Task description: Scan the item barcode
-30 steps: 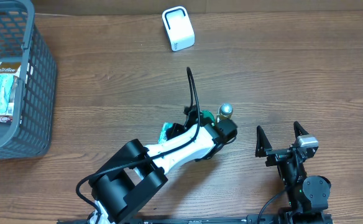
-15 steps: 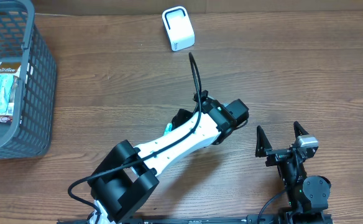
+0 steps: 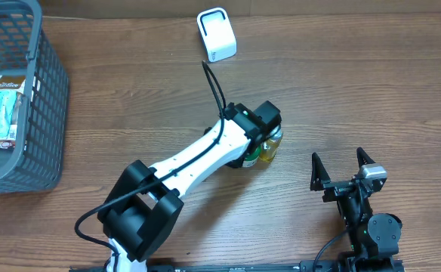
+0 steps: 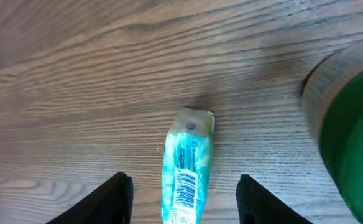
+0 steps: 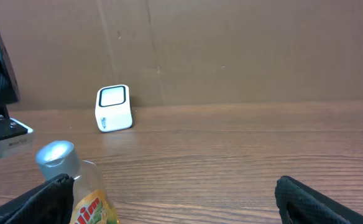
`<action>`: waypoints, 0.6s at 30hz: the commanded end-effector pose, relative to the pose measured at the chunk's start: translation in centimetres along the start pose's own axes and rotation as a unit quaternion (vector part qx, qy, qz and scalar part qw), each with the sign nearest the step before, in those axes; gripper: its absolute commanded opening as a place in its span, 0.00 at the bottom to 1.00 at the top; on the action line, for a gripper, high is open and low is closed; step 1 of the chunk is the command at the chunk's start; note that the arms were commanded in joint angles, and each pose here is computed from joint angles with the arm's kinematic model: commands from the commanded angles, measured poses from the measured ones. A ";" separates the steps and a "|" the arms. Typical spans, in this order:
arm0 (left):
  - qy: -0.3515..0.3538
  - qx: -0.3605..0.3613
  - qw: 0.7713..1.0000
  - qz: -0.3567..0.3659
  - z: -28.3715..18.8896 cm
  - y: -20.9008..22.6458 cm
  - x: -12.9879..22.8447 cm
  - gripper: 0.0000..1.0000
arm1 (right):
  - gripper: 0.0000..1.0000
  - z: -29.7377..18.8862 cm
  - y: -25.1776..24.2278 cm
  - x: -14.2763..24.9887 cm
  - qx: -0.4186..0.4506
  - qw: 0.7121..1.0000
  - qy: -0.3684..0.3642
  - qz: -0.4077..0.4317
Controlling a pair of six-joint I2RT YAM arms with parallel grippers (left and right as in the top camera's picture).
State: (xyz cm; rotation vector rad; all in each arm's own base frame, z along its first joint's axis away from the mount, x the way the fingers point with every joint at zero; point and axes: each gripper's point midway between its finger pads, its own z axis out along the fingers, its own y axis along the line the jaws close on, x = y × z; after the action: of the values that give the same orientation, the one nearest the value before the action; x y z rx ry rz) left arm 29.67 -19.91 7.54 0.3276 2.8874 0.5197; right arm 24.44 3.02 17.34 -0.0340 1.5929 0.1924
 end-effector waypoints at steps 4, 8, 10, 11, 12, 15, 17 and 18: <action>0.001 0.081 0.997 -0.007 -2.2 0.3 -0.8 0.57 | 1.00 0.0 0.0 0.3 -0.001 1.000 0.000 0.004; 0.023 0.125 0.992 0.013 -2.1 -0.1 -0.4 0.58 | 1.00 0.0 0.0 0.3 -0.001 1.000 0.000 0.004; 0.034 0.144 0.989 0.019 -2.0 -0.3 -0.2 0.58 | 1.00 0.0 0.0 0.3 -0.001 1.000 0.000 0.004; 0.036 0.147 0.988 0.017 -1.9 -0.3 -0.2 0.58 | 1.00 0.0 0.0 0.3 -0.001 1.000 0.000 0.004; 0.039 0.145 0.988 0.015 -1.8 -0.1 -0.2 0.58 | 1.00 0.0 0.0 0.3 -0.001 1.000 0.000 0.004; 0.045 0.142 0.989 0.012 -1.3 0.3 0.1 0.58 | 1.00 0.0 0.0 0.3 -0.001 1.000 0.000 0.004; 0.050 0.140 0.989 0.011 -1.0 0.4 0.3 0.59 | 1.00 0.0 0.0 0.3 -0.001 1.000 0.000 0.004; 0.053 0.139 0.989 0.012 -0.9 0.4 0.5 0.59 | 1.00 0.0 0.0 0.3 -0.001 1.000 0.000 0.004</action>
State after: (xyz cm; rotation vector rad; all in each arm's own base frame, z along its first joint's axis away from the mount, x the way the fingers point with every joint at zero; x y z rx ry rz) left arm 29.54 -19.73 7.97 0.3612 3.0583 0.1875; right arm 24.44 3.02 17.34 -0.0340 1.5929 0.1924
